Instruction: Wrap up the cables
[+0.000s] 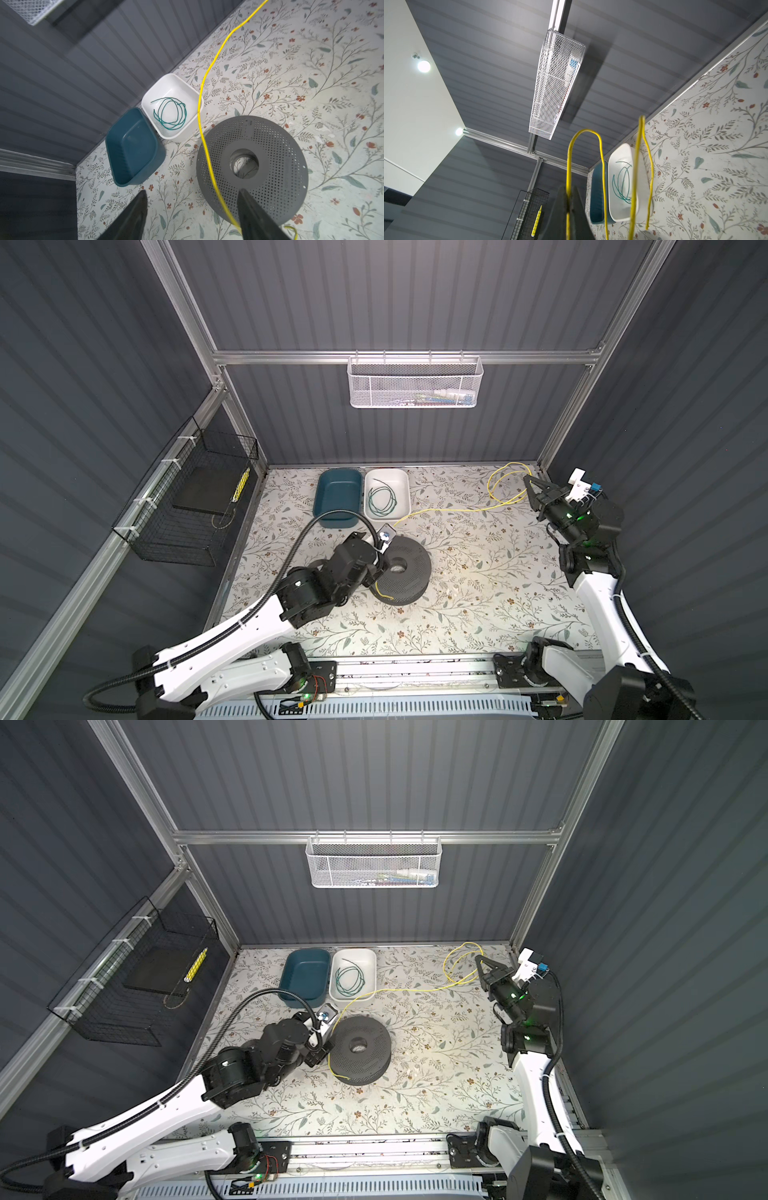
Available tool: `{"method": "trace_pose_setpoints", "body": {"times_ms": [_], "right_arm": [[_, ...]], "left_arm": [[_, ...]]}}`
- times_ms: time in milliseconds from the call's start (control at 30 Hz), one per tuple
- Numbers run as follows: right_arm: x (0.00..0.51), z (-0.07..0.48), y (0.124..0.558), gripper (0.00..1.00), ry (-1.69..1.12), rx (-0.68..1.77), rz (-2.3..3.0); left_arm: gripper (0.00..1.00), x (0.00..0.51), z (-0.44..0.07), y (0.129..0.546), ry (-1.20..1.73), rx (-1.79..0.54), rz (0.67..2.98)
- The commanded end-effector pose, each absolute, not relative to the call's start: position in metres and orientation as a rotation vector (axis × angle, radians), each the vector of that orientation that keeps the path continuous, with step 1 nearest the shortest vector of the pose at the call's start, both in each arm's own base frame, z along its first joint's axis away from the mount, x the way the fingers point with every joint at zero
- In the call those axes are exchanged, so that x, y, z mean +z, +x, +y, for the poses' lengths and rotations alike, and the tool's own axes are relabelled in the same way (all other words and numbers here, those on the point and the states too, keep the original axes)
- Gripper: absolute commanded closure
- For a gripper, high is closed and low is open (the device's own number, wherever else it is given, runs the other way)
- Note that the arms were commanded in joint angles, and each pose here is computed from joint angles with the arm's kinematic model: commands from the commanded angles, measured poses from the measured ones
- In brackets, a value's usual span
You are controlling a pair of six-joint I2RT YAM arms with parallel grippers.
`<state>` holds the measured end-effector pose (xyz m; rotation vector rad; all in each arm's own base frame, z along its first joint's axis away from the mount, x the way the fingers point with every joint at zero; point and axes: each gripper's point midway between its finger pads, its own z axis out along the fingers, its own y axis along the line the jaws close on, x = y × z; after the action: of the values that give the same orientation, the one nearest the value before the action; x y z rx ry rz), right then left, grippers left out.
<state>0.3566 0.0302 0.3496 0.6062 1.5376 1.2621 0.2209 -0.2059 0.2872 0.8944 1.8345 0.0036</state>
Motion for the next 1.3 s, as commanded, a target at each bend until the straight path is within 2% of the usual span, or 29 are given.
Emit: {"method": "trace_pose_setpoints", "body": {"times_ms": [0, 133, 233, 400, 600, 900, 1067, 1167, 1267], "right_arm": [[0.373, 0.038, 0.348, 1.00, 0.524, 1.225, 1.526], [0.375, 0.056, 0.343, 1.00, 0.475, 1.231, 1.559], [0.374, 0.072, 0.341, 1.00, 0.443, 1.237, 1.582], [0.367, 0.098, 0.334, 1.00, 0.409, 1.261, 1.614], [0.358, 0.115, 0.324, 1.00, 0.387, 1.286, 1.642], [0.352, 0.120, 0.312, 1.00, 0.368, 1.295, 1.646], [0.345, 0.122, 0.311, 1.00, 0.370, 1.309, 1.653], [0.345, 0.123, 0.310, 1.00, 0.367, 1.312, 1.652], [0.347, 0.124, 0.309, 1.00, 0.355, 1.305, 1.650]], "left_arm": [[0.28, 0.340, -0.187, 0.212, 0.817, -0.044, 1.752], [0.30, 0.376, -0.215, 0.220, 0.862, -0.087, 1.687], [0.33, 0.378, -0.273, 0.232, 1.012, -0.150, 1.663], [0.33, 0.387, -0.381, 0.242, 1.144, -0.432, 1.520], [0.37, 0.375, -0.455, 0.254, 1.221, -0.602, 1.477], [0.52, 0.362, -0.480, 0.266, 1.216, -0.627, 1.463], [0.65, 0.366, -0.483, 0.266, 1.206, -0.645, 1.450], [0.65, 0.359, -0.487, 0.266, 1.220, -0.662, 1.462], [0.57, 0.351, -0.490, 0.264, 1.236, -0.676, 1.480]]}}
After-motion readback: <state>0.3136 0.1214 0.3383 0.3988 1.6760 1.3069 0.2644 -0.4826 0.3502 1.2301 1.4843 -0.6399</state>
